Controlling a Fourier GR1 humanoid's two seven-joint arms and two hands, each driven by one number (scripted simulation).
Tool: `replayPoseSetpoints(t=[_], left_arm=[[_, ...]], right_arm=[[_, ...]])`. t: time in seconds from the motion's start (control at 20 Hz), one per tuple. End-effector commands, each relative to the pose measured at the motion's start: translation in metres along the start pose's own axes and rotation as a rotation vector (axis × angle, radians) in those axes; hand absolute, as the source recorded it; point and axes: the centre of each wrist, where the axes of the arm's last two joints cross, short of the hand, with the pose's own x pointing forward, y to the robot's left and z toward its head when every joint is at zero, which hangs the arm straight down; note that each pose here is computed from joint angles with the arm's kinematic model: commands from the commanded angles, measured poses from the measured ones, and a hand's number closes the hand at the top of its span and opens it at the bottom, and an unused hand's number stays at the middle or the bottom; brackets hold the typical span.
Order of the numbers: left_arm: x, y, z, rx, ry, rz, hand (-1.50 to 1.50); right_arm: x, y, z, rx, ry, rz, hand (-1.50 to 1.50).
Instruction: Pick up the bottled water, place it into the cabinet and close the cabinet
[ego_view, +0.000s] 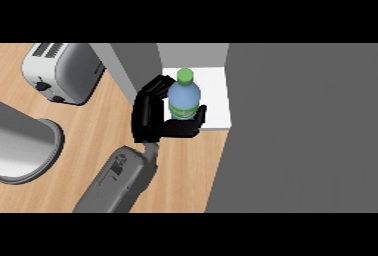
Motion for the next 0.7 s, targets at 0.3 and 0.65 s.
replayPoseSetpoints(t=[0.3, 0.65], left_arm=[[-0.002, -0.007, -0.056, 0.04, 0.022, -0.136, 1.5], [0.003, -0.011, -0.089, 0.06, 0.033, -0.22, 1.5]], right_arm=[[0.025, -0.005, 0.015, -0.004, -0.045, 0.014, -1.5], [0.015, 0.0, 0.016, -0.006, -0.042, -0.008, -1.5]])
